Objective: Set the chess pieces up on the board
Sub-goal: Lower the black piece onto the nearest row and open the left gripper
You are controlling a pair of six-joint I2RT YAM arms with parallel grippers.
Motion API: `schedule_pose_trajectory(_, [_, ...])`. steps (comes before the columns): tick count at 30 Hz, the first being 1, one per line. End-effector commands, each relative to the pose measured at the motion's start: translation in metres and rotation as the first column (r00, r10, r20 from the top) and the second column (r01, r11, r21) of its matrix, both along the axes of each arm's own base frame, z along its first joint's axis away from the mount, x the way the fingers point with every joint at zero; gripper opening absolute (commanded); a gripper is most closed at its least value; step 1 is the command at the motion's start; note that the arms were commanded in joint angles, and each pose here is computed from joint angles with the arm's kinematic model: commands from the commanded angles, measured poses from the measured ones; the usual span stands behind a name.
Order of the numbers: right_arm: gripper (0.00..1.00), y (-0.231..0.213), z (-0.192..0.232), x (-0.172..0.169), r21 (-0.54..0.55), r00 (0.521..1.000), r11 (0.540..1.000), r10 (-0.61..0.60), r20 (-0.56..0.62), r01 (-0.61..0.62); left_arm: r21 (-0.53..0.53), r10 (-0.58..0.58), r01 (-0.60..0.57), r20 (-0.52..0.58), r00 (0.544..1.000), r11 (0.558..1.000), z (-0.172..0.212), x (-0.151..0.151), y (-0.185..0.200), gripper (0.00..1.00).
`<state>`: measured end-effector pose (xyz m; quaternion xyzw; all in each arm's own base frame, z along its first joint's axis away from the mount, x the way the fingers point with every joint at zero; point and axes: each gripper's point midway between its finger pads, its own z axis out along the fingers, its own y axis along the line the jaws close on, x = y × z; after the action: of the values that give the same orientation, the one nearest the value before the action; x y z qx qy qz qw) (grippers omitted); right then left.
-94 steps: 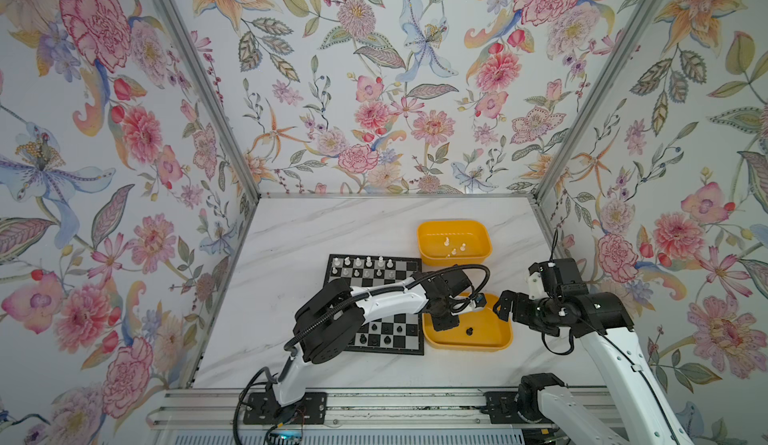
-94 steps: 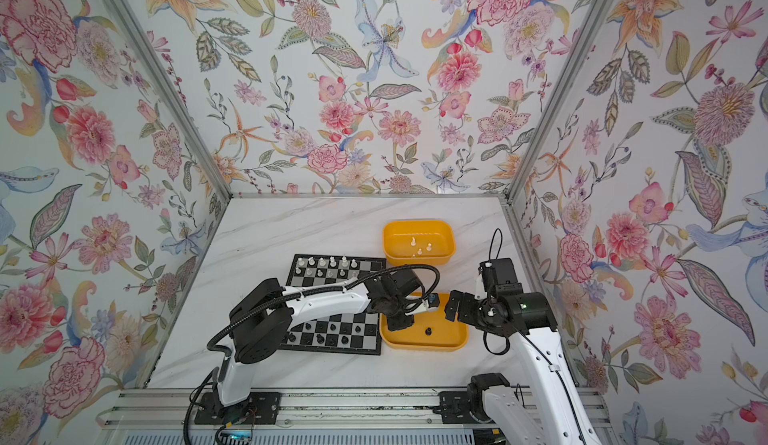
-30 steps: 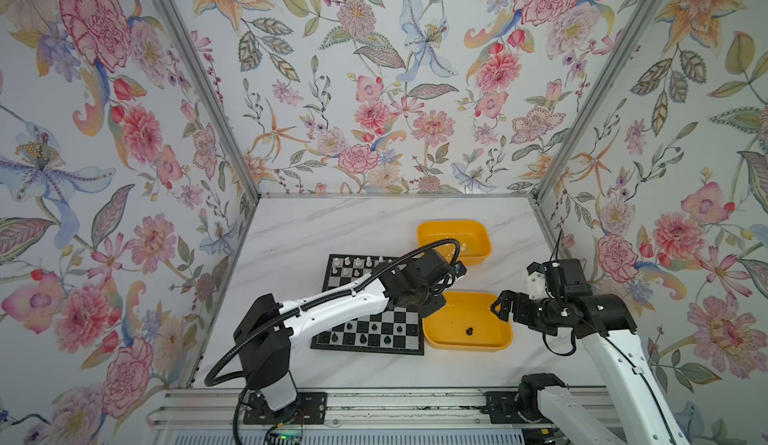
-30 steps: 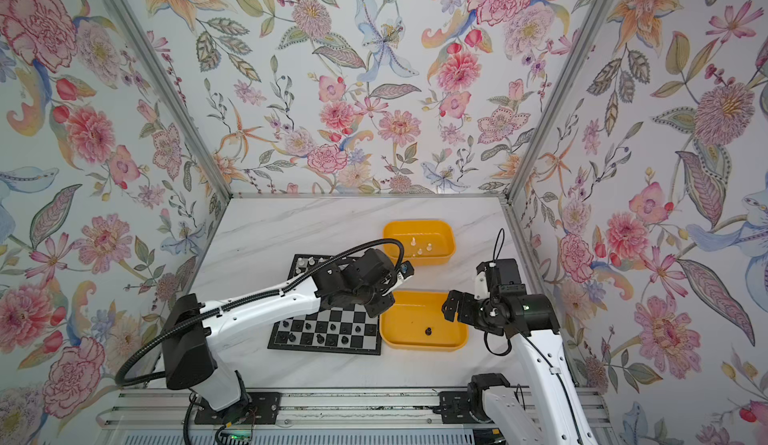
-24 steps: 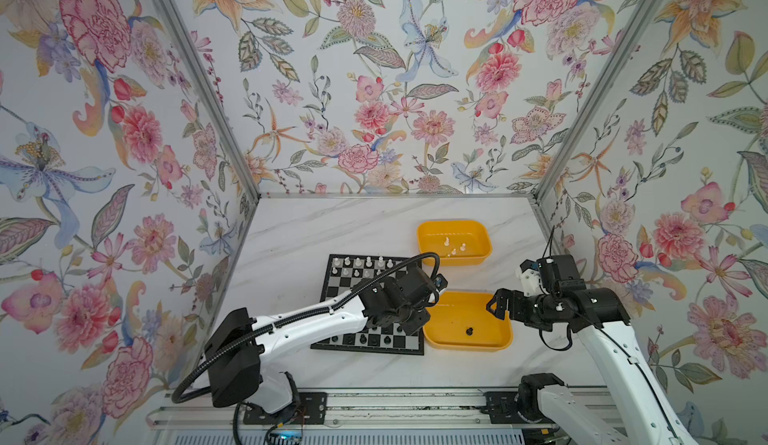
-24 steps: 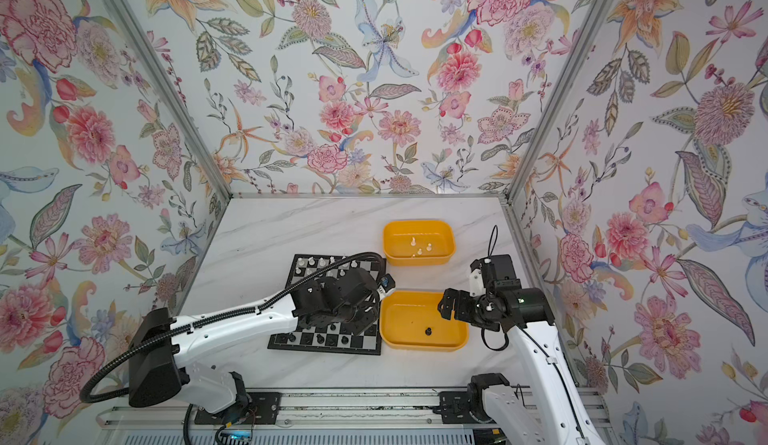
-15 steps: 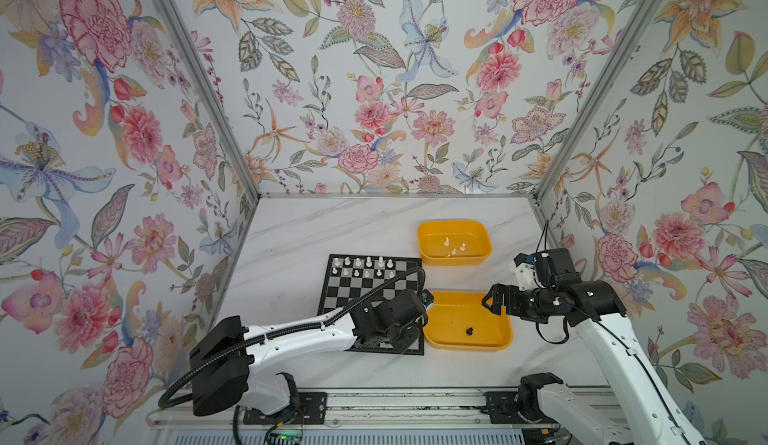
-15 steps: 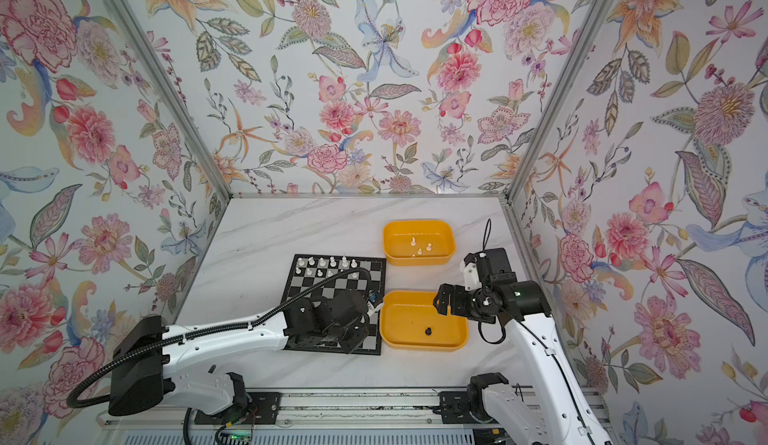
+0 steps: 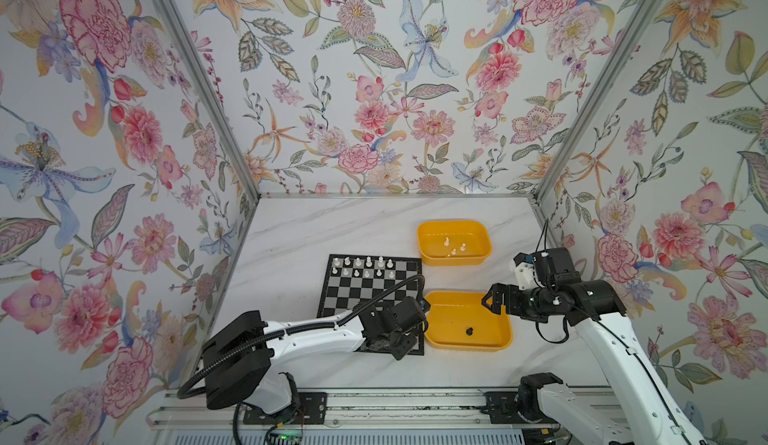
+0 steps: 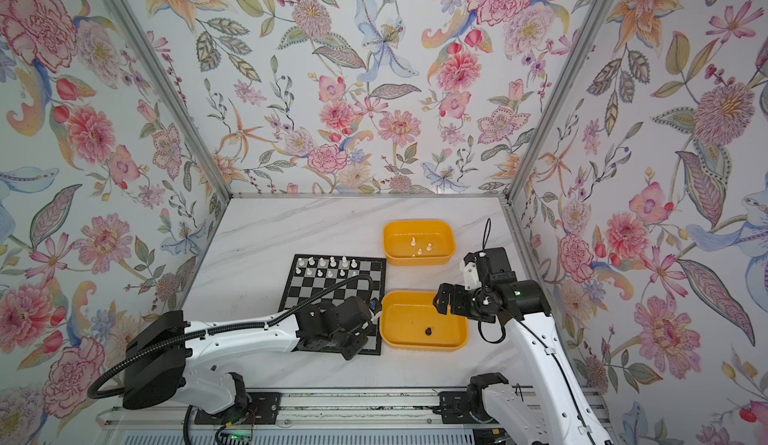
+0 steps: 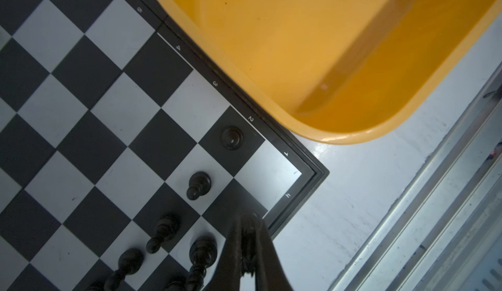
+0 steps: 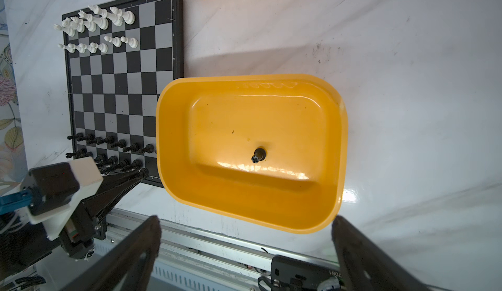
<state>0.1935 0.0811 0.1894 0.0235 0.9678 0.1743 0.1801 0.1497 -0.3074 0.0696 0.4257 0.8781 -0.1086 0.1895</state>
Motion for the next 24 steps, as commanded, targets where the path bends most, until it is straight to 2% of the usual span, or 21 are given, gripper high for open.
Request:
schedule_pose_trajectory(1, [0.99, -0.001, -0.002, -0.001, -0.007, 1.000, 1.000, -0.003, 0.000, 0.003, 0.029, -0.022, 0.023, -0.021, 1.000, 0.999, -0.010, -0.008, 0.005, 0.06])
schedule_pose_trajectory(24, [0.99, -0.004, -0.007, -0.008, -0.008, 1.000, 1.000, 0.002, 0.007, -0.002, 0.053, -0.003, 0.004, -0.030, 1.000, 0.999, -0.026, 0.004, 0.013, 0.07])
